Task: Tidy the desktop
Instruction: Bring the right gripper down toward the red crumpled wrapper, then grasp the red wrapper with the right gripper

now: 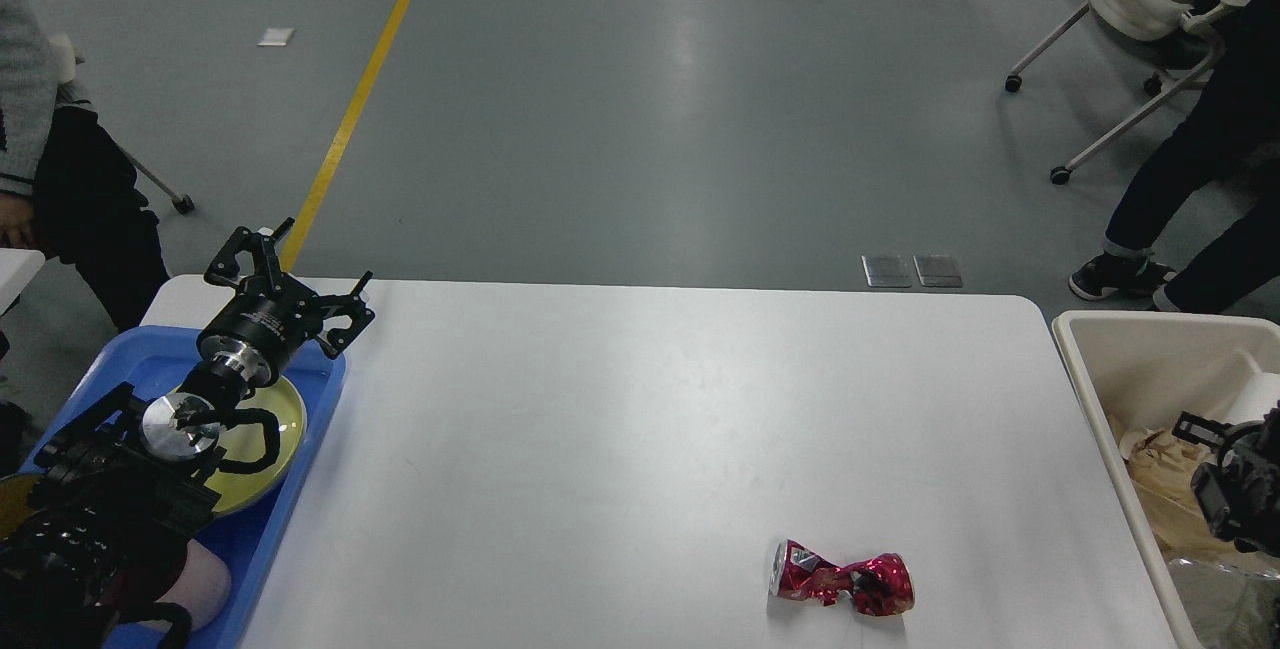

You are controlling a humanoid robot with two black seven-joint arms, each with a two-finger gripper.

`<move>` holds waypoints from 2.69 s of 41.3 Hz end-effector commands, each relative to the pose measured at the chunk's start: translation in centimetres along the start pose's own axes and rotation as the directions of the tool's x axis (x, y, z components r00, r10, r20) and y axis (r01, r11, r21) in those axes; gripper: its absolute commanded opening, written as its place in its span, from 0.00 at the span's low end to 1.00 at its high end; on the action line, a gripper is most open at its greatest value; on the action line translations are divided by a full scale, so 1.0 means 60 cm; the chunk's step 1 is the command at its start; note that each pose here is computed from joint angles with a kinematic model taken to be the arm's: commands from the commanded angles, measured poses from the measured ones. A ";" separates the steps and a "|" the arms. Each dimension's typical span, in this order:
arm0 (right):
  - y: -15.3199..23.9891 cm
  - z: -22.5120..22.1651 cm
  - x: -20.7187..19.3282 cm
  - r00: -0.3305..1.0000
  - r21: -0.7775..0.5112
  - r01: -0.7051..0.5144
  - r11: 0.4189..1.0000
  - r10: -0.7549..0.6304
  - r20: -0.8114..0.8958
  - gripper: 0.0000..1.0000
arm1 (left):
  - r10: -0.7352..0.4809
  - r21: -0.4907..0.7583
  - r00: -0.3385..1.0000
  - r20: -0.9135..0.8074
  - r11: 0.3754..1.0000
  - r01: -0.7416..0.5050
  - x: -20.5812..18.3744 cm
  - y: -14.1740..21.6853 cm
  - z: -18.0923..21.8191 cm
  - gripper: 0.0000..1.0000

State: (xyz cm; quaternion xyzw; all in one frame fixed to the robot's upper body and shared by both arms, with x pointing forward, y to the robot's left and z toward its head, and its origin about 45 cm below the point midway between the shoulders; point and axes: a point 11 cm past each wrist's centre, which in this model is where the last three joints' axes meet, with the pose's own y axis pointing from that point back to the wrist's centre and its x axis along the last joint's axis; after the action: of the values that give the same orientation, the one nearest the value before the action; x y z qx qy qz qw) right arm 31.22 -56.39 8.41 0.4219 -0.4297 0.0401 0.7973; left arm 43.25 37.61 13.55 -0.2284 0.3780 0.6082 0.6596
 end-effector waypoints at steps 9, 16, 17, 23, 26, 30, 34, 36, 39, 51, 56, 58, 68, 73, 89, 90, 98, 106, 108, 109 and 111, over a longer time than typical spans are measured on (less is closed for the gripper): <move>0.005 -0.022 0.010 0.999 0.025 0.010 1.000 -0.011 0.035 1.00 | 0.000 0.000 1.000 0.000 1.000 0.000 0.000 0.000 0.000 1.00; 0.017 -0.053 0.062 0.999 0.061 -0.019 0.998 0.015 0.051 1.00 | 0.000 0.000 1.000 0.000 1.000 0.000 0.000 0.000 0.000 1.00; 0.020 -0.062 0.072 0.998 0.073 -0.018 0.997 0.014 0.055 1.00 | 0.000 0.000 1.000 0.000 1.000 0.000 0.000 0.000 0.000 1.00; 0.068 -0.144 0.163 0.994 0.198 0.053 0.979 -0.071 0.084 1.00 | 0.000 0.000 1.000 0.000 1.000 0.000 0.000 0.000 0.000 1.00; 0.104 -0.177 0.208 0.988 0.263 0.103 0.959 -0.129 0.085 1.00 | 0.000 0.000 1.000 0.000 1.000 0.000 0.000 0.000 0.000 1.00; 0.170 -0.236 0.242 0.974 0.367 0.190 0.911 -0.221 0.044 1.00 | 0.000 0.000 1.000 0.000 1.000 0.000 0.000 0.000 0.000 1.00; 0.241 -0.287 0.229 0.952 0.441 0.294 0.848 -0.303 -0.051 1.00 | 0.000 0.000 1.000 0.000 1.000 0.000 0.000 0.000 0.000 1.00; 0.299 -0.308 0.201 0.918 0.479 0.391 0.786 -0.374 -0.134 1.00 | 0.000 0.000 1.000 0.000 1.000 0.000 0.000 0.000 0.000 1.00; 0.369 -0.328 0.161 0.870 0.500 0.491 0.713 -0.428 -0.243 1.00 | 0.000 0.000 1.000 0.000 1.000 0.000 0.000 0.000 0.000 1.00; 0.474 -0.283 0.028 0.693 0.393 0.719 0.573 -0.630 -0.350 1.00 | 0.000 0.000 1.000 0.000 1.000 0.000 0.000 0.000 0.000 1.00; 0.467 -0.262 -0.016 0.639 0.365 0.761 0.536 -0.717 -0.280 1.00 | 0.000 0.001 1.000 0.001 1.000 0.000 0.000 0.000 0.000 1.00; 0.470 -0.259 -0.035 0.609 0.362 0.779 0.511 -0.753 -0.248 1.00 | 0.000 0.000 1.000 0.000 1.000 0.000 0.000 0.000 0.000 1.00; 0.481 -0.315 -0.150 0.443 0.429 0.775 0.464 -0.883 0.156 1.00 | 0.000 0.000 1.000 0.000 1.000 0.000 0.000 0.000 0.000 1.00; 0.484 -0.338 -0.190 0.406 0.447 0.766 0.461 -0.887 0.220 1.00 | 0.000 0.000 1.000 0.000 1.000 0.000 0.000 0.000 0.000 1.00; 0.413 -0.351 -0.206 0.442 0.431 0.691 0.580 -0.811 0.383 0.90 | 0.000 0.000 1.000 0.000 1.000 0.000 0.000 0.000 0.000 1.00; 0.411 -0.352 -0.209 0.442 0.429 0.690 0.583 -0.809 0.388 0.90 | 0.000 0.000 1.000 0.000 1.000 0.000 0.000 0.000 0.000 1.00; 0.407 -0.353 -0.238 0.435 0.410 0.707 0.577 -0.811 0.392 0.90 | 0.000 0.000 1.000 0.000 1.000 0.000 0.000 0.000 0.000 1.00; 0.390 -0.356 -0.253 0.446 0.396 0.697 0.598 -0.794 0.413 0.88 | 0.000 0.000 1.000 0.000 1.000 0.000 0.000 0.000 0.000 1.00; 0.385 -0.352 -0.260 0.453 0.384 0.694 0.609 -0.784 0.424 0.71 | 0.000 0.000 1.000 0.000 1.000 0.000 0.000 0.000 0.000 1.00; 0.383 -0.350 -0.261 0.462 0.381 0.691 0.614 -0.781 0.421 0.60 | 0.000 0.000 1.000 0.000 1.000 0.000 0.000 0.000 0.000 1.00; 0.383 -0.349 -0.264 0.476 0.376 0.690 0.618 -0.779 0.407 0.29 | 0.000 0.001 1.000 0.001 1.000 0.000 0.000 0.000 0.000 1.00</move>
State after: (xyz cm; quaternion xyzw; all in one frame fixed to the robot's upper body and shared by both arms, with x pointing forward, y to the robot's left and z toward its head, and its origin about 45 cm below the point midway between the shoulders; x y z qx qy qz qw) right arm 25.55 -21.83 6.47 0.6232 -0.4055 -0.4019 0.5344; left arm 43.25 37.60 13.54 -0.2280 0.3780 0.6082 0.6597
